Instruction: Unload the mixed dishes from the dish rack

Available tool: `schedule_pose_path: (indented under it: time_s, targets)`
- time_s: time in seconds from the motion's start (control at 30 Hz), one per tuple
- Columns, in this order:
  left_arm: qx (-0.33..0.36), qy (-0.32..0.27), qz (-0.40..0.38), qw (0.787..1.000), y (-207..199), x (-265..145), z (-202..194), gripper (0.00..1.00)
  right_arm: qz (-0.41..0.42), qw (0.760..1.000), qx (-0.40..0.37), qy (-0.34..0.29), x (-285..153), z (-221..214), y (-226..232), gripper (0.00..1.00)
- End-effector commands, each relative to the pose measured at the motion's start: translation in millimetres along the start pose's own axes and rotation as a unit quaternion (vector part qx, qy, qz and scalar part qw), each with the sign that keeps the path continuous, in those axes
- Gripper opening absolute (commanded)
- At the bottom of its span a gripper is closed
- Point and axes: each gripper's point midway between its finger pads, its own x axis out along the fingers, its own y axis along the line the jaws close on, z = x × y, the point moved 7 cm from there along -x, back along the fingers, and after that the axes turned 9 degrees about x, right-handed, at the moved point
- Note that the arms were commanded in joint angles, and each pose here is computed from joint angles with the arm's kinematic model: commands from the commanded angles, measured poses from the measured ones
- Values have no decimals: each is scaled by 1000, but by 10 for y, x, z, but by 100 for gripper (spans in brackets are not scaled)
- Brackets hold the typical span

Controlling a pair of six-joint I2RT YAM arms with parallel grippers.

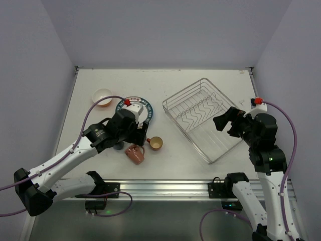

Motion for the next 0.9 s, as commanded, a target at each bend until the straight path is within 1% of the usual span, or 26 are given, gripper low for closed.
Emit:
schedule_pose_path:
  time_s: [0.0,0.13,0.27,0.37,0.4,0.57,0.7,0.8,0.87]
  targets:
    - [1,47,14,999,54,23,-225,100,32,999,-14,-5,-13,39,85,99]
    - [-9,61,22,998,100,27,-296,100,34,999,-21,-5,-40,30,84,99]
    - [-39,103,28,993,251,136,-470,100,42,999,-23,-9,-87,30,104,99]
    - [-54,110,21,992,232,199,-538,100,55,998,-25,-8,-105,9,119,99]
    - [-56,124,10,991,204,232,-588,100,58,998,-25,-6,-105,-1,122,99]
    - [-61,134,-9,989,146,342,-585,100,78,997,-27,-6,-134,-32,144,99]
    - [-57,171,-9,984,136,451,-680,100,90,995,-34,-12,-187,-47,165,99]
    - [-51,183,-10,982,133,502,-706,100,96,995,-36,-14,-210,-53,176,99]
    - [-49,190,-24,980,105,525,-718,100,101,994,-38,-16,-229,-49,190,99]
